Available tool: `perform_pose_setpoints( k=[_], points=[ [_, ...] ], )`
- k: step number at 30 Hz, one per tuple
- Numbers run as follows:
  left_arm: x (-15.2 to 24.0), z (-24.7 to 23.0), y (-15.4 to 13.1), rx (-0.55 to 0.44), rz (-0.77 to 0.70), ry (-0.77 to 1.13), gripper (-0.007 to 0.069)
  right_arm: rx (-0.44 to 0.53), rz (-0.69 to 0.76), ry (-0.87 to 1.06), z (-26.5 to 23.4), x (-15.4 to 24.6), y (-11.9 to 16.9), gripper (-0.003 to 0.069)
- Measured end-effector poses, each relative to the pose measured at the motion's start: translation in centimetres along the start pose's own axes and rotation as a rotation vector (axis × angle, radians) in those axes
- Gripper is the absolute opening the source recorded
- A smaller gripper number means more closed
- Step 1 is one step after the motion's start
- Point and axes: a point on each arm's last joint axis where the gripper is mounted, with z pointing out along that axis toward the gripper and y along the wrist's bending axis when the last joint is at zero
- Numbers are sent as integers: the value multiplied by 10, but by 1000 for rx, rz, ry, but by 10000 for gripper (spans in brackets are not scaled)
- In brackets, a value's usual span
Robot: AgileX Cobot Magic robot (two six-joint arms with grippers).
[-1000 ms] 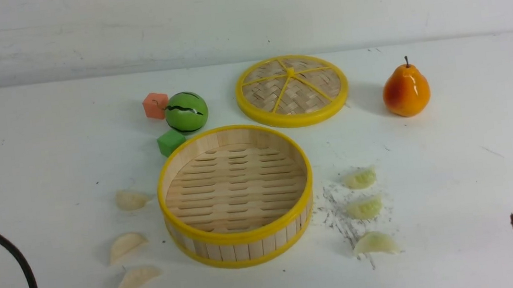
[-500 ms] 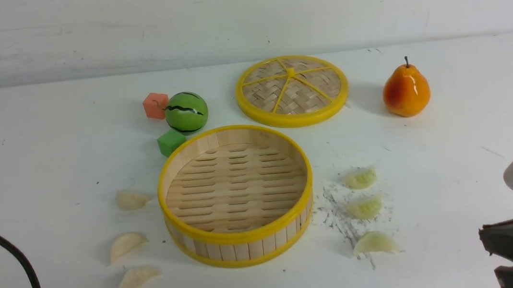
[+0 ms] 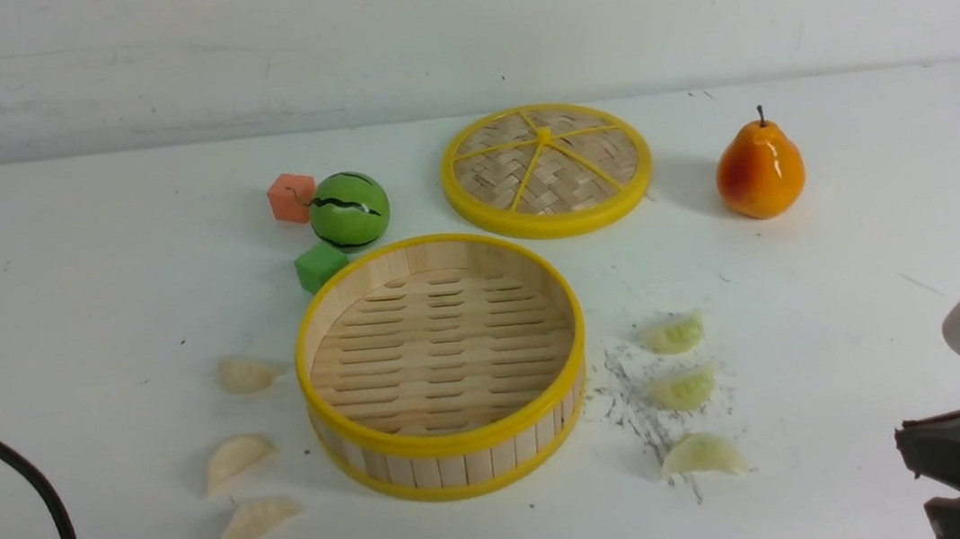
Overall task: Put the dumplings into the steamer on the white table.
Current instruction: 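Reach for and grasp a dumpling on the table with the left gripper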
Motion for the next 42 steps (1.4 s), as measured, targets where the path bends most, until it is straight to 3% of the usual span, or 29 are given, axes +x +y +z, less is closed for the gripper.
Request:
perform_pose_setpoints(
  k=[42],
  points=[
    [0,0,0,-1,-1,3,-15,-6,14,-3,0,0,1,31]
  ],
)
